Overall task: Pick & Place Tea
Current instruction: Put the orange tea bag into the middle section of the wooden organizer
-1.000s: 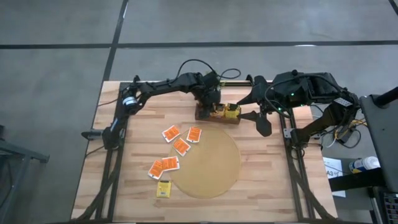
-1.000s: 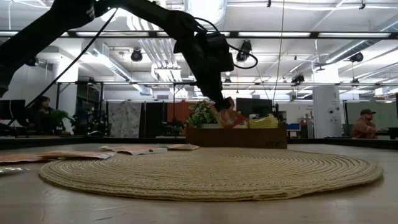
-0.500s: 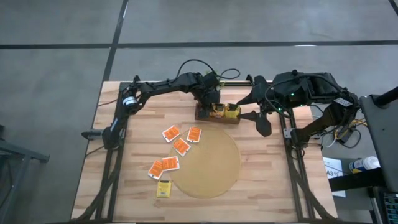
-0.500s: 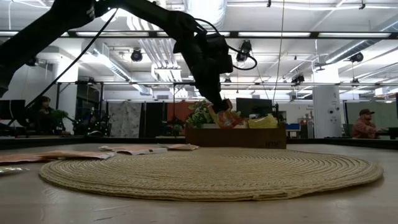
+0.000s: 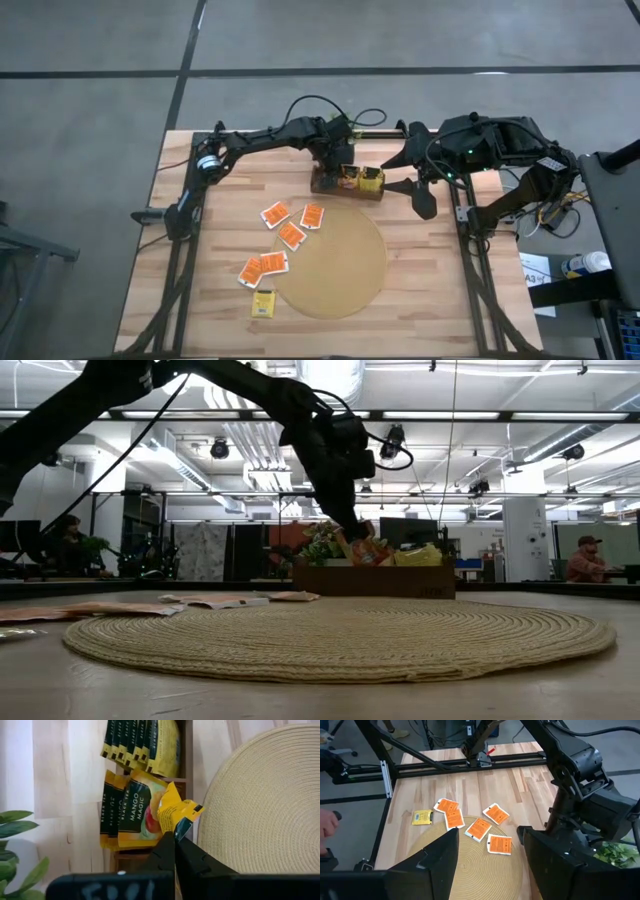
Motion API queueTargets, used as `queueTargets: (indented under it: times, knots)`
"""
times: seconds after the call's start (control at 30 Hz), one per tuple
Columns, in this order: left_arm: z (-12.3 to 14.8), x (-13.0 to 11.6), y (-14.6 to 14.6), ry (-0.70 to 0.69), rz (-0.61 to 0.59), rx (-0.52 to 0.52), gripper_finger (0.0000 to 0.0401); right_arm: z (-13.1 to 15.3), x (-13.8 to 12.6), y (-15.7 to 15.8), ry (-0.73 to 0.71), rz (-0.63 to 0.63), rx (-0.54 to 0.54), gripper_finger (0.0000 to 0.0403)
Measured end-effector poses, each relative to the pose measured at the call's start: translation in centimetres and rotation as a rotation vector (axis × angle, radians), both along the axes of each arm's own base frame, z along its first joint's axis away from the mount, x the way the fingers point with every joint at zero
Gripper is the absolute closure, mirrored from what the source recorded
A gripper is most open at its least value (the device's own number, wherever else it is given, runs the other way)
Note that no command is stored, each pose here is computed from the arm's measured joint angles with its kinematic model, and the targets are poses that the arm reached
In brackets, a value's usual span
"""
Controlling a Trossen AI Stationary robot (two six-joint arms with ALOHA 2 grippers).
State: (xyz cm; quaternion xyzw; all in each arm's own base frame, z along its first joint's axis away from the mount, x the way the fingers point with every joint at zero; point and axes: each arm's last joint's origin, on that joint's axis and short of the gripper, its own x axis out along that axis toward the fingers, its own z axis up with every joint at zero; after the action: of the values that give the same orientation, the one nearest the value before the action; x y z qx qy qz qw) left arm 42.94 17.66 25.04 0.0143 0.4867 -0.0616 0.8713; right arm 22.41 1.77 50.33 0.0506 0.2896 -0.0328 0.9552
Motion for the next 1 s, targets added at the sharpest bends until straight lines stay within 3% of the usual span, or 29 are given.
queueTargets:
  times: [0.3,0.6,0.77,1.0]
  knots:
    - [-0.1,0.0,0.0,0.010,0.019,0.003,0.0346,0.0,0.0,0.0,0.000,0.001,0.009,0.0184]
    - [0.2,-0.1,0.3,0.028,0.058,0.075,0.0287,0.0,0.0,0.0,0.000,0.001,0.009,0.0184]
    - [1.7,0.0,0.4,0.004,0.074,0.098,0.0267,0.0,0.0,0.0,0.000,0.002,0.007,0.0184]
    - [5.1,-0.9,0.0,0.037,0.120,0.043,0.0260,0.0,0.0,0.0,0.001,0.022,-0.022,0.0184]
